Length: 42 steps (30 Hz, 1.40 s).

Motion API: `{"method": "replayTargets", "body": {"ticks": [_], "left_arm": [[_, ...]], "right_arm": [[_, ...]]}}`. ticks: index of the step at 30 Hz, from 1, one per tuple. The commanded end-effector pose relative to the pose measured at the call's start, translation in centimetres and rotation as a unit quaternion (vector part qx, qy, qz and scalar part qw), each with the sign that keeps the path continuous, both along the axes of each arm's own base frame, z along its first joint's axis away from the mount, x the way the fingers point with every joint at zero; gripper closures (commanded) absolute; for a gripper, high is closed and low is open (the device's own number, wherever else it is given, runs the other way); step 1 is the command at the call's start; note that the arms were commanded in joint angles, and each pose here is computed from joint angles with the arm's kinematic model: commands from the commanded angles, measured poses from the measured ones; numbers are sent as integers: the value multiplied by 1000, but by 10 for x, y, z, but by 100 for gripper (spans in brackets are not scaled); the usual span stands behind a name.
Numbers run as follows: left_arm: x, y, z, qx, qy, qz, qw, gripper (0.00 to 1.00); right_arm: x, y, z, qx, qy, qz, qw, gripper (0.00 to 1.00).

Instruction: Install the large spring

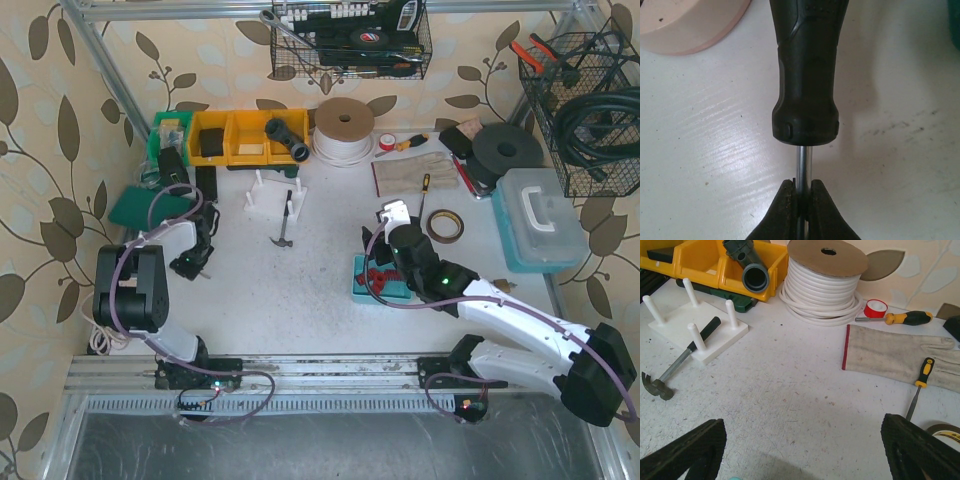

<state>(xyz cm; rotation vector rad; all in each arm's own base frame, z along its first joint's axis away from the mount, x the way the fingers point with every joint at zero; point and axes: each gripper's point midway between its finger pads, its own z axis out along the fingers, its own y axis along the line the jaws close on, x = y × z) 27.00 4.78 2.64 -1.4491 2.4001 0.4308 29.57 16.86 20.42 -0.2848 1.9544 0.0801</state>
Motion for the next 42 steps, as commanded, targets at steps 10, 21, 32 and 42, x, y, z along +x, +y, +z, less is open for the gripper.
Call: {"method": "replayTargets", "body": {"ticks": [10,21,32,42], "left_arm": [[-7,6,-19,-55,40,29,997,98],[-7,1,-17,-74,45,24,996,57],[11,8,43,-41,-21,-57,997,35],[63,-60,94,-106,-189,-303,928,22]], "right_arm": [[-3,-5,0,-2,-7,-7,1000,16],[-3,-7,2,-4,-9,-10,1000,16],[-12,42,-3,27,13,115,993,16],[-20,55,3,55,-1,149,987,7]]}}
